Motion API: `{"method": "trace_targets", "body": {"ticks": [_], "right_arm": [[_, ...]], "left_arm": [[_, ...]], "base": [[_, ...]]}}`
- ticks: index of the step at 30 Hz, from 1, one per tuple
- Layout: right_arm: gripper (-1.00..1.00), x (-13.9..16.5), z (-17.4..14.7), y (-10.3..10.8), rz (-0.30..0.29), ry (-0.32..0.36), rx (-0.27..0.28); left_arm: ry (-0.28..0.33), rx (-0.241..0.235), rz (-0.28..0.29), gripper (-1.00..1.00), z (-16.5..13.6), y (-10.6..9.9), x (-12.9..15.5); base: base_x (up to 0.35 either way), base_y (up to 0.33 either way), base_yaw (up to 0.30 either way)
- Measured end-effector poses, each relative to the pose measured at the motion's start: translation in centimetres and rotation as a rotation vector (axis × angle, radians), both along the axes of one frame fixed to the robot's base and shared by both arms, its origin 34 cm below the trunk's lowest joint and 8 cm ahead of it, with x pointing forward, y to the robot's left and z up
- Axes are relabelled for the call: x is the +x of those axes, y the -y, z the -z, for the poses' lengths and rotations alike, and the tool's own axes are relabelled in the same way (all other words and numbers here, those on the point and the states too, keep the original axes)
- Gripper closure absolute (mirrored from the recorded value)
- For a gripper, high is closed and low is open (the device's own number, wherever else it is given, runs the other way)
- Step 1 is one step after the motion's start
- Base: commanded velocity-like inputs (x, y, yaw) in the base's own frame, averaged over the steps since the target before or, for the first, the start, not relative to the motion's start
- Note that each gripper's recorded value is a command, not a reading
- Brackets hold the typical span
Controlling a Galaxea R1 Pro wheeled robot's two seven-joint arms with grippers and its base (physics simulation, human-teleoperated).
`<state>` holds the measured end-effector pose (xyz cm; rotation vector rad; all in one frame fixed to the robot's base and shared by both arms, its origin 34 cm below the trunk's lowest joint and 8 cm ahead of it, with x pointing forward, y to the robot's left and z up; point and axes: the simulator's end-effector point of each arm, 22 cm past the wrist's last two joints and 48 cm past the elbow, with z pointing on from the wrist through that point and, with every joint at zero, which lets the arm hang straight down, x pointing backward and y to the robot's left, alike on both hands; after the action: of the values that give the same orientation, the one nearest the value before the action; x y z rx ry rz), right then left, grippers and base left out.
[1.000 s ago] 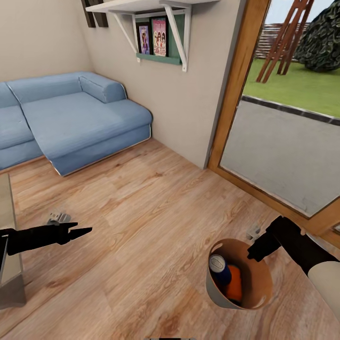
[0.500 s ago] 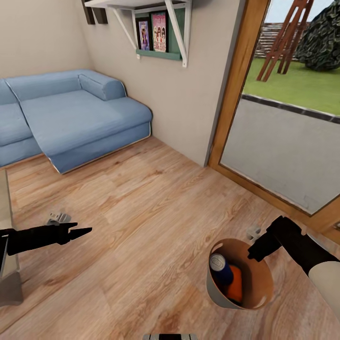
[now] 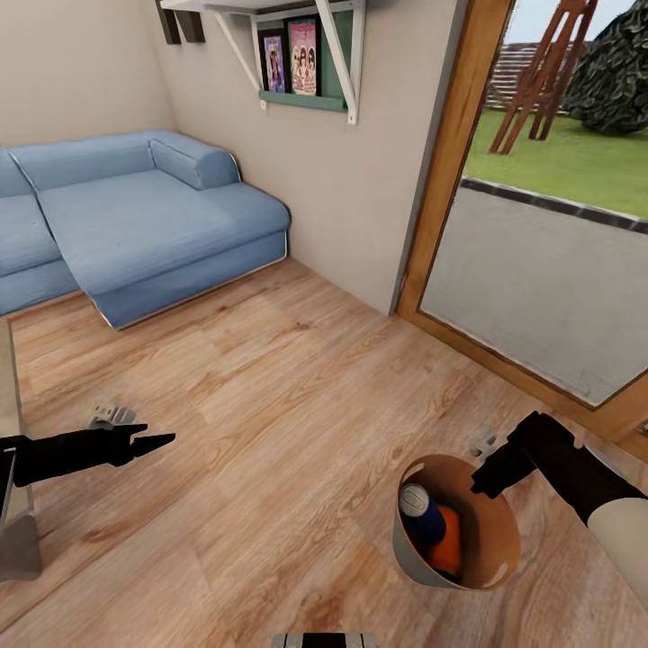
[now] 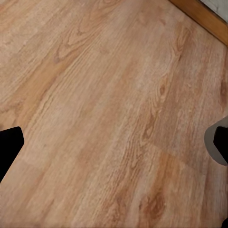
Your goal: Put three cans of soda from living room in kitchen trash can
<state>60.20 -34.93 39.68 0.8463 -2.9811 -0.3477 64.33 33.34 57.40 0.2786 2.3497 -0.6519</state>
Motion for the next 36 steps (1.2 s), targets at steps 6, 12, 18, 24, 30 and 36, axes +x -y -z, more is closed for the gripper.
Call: {"method": "trace_targets", "body": {"ticks": [6, 12, 18, 24, 30, 36], "right_arm": [[1.00, -0.3, 1.3, 0.0, 0.001, 0.000, 0.000], [1.00, -0.6, 2.6, 0.1, 0.001, 0.000, -0.001], [1.00, -1.0, 3.9, 0.1, 0.001, 0.000, -0.001], [1.00, -1.0, 4.1, 0.1, 0.003, 0.000, -0.001], [1.00, -1.4, 5.5, 0.1, 0.002, 0.001, -0.001], [1.00, -1.7, 6.9, 0.1, 0.002, 0.001, 0.000]], "left_arm": [[0.000, 0.002, -0.001, -1.00, 1.3, 0.0, -0.3], [-0.005, 0.000, -0.003, -1.00, 2.8, -0.1, -0.6], [-0.009, -0.003, -0.005, -1.00, 4.3, -0.1, -1.0], [-0.010, -0.006, -0.003, -1.00, 4.5, -0.1, -1.1], [-0.010, -0.005, -0.004, -1.00, 5.9, -0.1, -1.5], [-0.010, -0.005, -0.004, -1.00, 7.2, -0.1, -1.8]], "base": [[0.000, 0.000, 0.000], [0.000, 0.000, 0.000], [0.000, 0.000, 0.000], [0.000, 0.000, 0.000], [0.000, 0.000, 0.000], [0.000, 0.000, 0.000]]}}
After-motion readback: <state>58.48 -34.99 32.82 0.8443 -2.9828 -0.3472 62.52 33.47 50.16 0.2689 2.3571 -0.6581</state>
